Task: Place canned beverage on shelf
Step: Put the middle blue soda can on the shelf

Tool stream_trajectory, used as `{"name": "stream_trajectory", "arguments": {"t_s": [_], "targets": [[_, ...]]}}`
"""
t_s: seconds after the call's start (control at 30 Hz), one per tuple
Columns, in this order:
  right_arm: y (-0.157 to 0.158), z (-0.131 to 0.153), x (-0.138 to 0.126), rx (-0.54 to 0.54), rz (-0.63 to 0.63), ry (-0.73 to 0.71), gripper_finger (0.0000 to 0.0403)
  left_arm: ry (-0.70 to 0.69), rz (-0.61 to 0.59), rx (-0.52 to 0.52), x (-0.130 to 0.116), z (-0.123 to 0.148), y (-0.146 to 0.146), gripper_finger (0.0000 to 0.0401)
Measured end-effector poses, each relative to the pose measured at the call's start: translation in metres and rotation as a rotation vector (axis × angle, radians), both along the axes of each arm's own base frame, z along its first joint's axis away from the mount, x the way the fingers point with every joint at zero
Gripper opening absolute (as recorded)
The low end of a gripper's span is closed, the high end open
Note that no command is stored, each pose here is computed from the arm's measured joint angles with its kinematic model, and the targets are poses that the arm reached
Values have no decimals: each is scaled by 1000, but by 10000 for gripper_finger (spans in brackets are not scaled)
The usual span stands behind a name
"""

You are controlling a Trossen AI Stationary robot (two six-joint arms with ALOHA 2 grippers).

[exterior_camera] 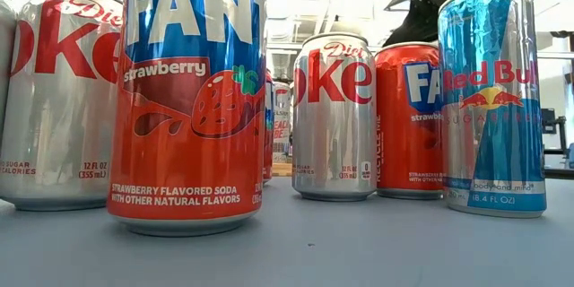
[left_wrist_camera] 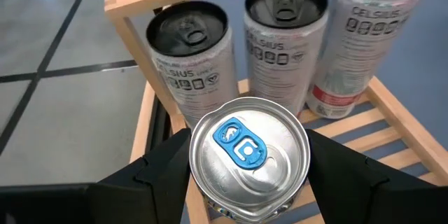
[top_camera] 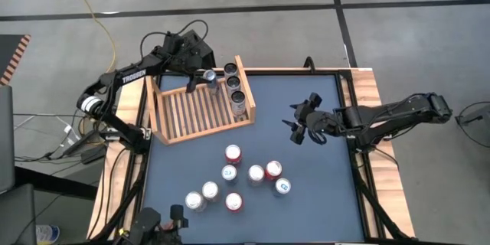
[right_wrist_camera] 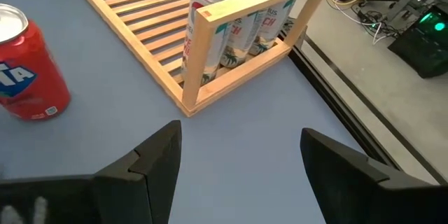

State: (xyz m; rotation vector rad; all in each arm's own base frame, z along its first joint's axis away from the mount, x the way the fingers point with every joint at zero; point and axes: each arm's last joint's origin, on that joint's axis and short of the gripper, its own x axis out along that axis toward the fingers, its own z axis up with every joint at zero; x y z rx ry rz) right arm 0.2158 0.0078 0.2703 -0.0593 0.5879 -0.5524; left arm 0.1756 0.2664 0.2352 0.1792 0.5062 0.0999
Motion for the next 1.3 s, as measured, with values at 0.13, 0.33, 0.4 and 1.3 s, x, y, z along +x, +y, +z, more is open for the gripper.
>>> {"name": "stream_trajectory", "arguments": {"t_s": [0.13,0.33,0.4,1.3], "targets": [[0,0,0,-1,0,0,276,8,-2,-6,1,-5,2,227],[0,0,0,0,0,0,276,18,-3,-16,2,-11,5,227],[0,0,0,-1,0,1,276,21,1,-14,2,-11,5,227],[0,0,0,1,1,0,276,22,-44,37,4,-11,4,227]]}}
